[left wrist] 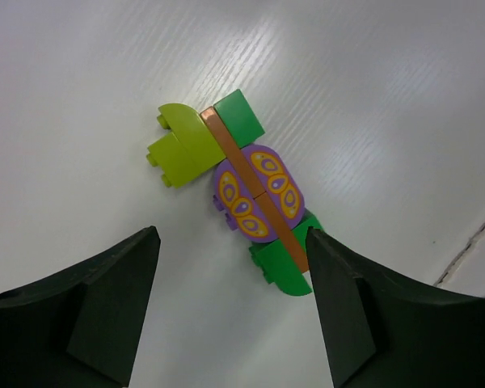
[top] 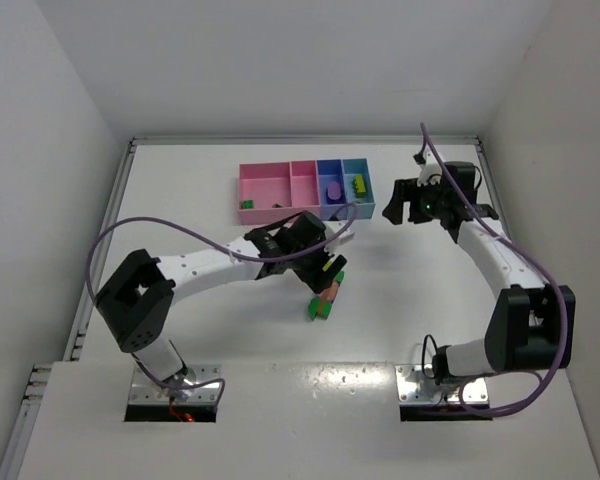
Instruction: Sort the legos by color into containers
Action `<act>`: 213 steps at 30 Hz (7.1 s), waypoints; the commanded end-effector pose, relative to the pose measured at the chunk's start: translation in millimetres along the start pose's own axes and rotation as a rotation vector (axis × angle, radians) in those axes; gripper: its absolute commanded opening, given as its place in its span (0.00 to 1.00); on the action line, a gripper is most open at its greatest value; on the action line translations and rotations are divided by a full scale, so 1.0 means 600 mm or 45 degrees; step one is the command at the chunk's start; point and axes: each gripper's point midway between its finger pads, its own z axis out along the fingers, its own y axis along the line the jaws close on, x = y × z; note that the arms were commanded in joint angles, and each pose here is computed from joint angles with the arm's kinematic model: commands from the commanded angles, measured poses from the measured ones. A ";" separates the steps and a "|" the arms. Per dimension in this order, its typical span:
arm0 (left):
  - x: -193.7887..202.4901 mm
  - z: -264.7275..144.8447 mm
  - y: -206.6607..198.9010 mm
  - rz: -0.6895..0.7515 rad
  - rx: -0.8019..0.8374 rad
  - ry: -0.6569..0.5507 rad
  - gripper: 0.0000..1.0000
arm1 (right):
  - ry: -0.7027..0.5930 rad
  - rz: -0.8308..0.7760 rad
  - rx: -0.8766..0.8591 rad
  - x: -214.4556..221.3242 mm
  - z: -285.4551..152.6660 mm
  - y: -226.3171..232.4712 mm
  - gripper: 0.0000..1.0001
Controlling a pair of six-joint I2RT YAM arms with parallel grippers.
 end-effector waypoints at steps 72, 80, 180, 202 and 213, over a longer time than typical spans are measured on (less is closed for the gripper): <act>-0.127 -0.128 -0.039 0.177 -0.329 -0.595 0.00 | 0.418 0.041 -1.471 0.074 -0.119 0.310 0.81; -0.162 -0.142 -0.047 0.158 -0.310 -0.652 0.00 | 0.449 0.018 -1.449 0.091 -0.102 0.305 0.84; -0.174 -0.308 0.382 -0.976 -0.600 -0.923 0.00 | 0.125 0.090 -1.171 -0.121 0.140 0.462 0.80; -0.175 -0.321 0.376 -0.935 -0.625 -0.937 0.00 | 0.118 0.074 -1.366 -0.131 0.139 0.543 0.84; -0.178 -0.325 0.364 -0.921 -0.587 -0.943 0.00 | 0.126 0.047 -1.413 -0.113 0.154 0.557 0.42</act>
